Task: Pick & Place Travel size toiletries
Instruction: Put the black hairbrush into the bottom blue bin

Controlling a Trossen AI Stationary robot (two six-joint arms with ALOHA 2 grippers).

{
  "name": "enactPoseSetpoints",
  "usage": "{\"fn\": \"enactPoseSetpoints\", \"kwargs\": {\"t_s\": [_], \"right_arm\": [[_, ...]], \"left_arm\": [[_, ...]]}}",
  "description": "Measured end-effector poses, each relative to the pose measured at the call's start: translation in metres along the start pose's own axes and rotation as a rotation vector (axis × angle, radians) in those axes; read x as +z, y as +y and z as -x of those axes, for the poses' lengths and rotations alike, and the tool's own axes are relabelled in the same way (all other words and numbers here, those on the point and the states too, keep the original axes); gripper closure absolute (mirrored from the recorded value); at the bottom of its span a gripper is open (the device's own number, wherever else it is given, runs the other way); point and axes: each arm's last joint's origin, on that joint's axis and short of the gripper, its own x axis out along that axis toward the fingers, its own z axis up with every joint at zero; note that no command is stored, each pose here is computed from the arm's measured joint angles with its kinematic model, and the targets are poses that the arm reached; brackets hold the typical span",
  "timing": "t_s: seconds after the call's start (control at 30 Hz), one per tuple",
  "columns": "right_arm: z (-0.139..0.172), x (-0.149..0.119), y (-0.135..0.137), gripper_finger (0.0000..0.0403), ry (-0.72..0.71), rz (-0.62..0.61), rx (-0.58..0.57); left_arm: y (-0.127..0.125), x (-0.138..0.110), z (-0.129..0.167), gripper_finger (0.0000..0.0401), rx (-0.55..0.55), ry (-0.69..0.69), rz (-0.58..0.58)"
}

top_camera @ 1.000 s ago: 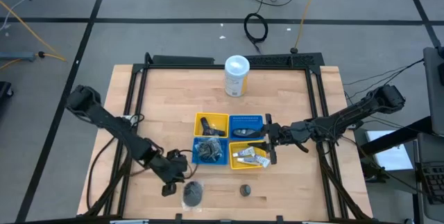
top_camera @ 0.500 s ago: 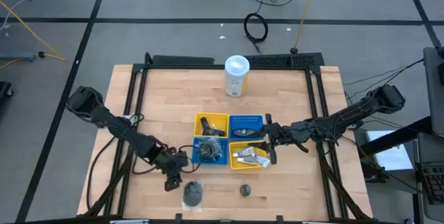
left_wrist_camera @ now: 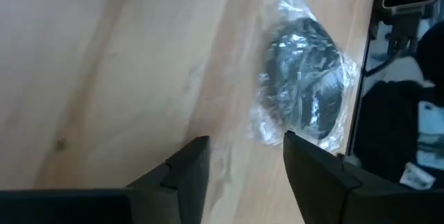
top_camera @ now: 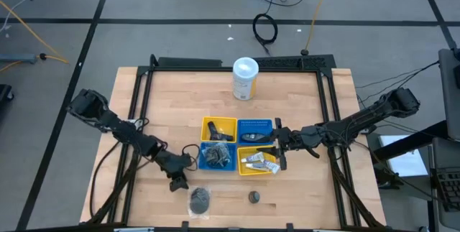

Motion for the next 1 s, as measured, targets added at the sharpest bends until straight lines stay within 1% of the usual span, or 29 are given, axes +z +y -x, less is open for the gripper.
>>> {"fn": "enactPoseSetpoints", "kwargs": {"t_s": [0.17,0.33,0.5,0.67,0.73,0.93,1.0], "right_arm": [[0.000,0.000,0.000,0.0273,0.001,-0.001,0.000],[0.000,0.000,0.000,0.0273,0.004,-0.001,-0.001],[0.000,-0.001,0.000,0.0273,0.007,0.000,-0.002],[0.000,-0.001,0.000,0.0273,0.007,0.000,-0.002],[0.000,-0.001,0.000,0.0273,0.007,0.000,-0.001],[0.000,-0.001,0.000,0.0273,0.006,0.000,-0.001],[0.000,-0.001,0.000,0.0273,0.006,0.000,-0.001]], "left_arm": [[0.008,-0.004,0.001,0.0225,-0.006,-0.003,0.048],[0.007,-0.003,0.001,0.0231,-0.049,-0.032,0.034],[0.008,-0.004,0.001,0.0239,-0.026,-0.046,0.038],[0.003,-0.005,0.000,0.0248,-0.054,-0.062,0.020],[0.002,-0.007,0.000,0.0248,-0.047,-0.069,0.014],[0.006,-0.011,-0.012,0.0249,-0.019,-0.057,0.044],[0.005,-0.009,-0.017,0.0249,-0.040,-0.060,0.048]]}}
